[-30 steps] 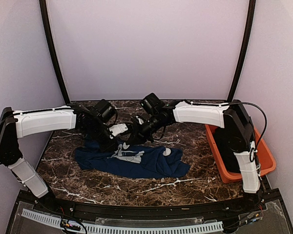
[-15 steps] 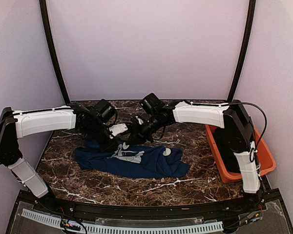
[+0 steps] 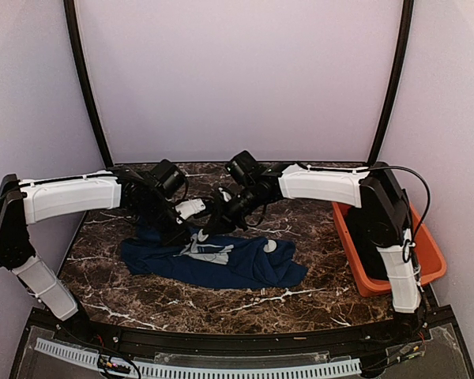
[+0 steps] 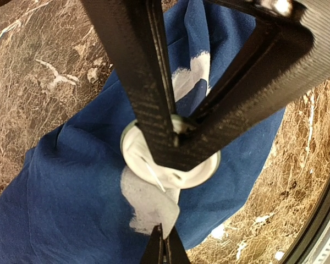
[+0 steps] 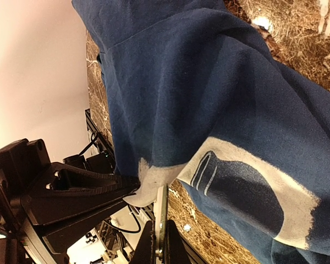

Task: Pin the brooch onto the clothing
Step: Pin the brooch onto the flattened clothing.

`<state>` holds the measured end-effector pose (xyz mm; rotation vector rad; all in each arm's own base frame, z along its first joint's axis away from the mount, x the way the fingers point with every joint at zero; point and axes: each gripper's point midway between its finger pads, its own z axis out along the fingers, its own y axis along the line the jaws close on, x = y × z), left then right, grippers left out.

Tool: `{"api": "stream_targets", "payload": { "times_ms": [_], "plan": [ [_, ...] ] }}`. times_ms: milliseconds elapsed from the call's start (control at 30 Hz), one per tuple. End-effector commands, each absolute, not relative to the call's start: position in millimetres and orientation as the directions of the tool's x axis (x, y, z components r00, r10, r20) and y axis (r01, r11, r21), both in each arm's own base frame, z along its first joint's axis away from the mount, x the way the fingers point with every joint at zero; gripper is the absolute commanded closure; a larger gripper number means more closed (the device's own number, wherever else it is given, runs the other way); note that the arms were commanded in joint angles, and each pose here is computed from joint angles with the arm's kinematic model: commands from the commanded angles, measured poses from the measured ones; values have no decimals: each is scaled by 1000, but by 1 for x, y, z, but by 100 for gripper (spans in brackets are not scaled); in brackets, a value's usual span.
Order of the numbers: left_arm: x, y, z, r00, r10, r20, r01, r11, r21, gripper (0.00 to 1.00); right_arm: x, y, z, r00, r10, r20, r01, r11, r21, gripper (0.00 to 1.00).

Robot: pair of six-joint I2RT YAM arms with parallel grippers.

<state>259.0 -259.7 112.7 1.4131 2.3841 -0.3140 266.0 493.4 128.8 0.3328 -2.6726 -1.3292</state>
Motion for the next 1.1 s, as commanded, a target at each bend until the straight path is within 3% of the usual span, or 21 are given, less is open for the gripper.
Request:
{"api": "stream_targets", "payload": {
  "times_ms": [0, 1067],
  "plan": [
    [252, -272, 131, -410, 778, -477, 894, 447, -39, 99, 261, 508, 129, -962, -272, 11, -152, 573, 805, 100],
    [263, -270, 142, -418, 731, -540, 872, 490, -13, 99, 261, 496, 143, -970, -241, 20, -109, 506, 856, 100]
  ]
}}
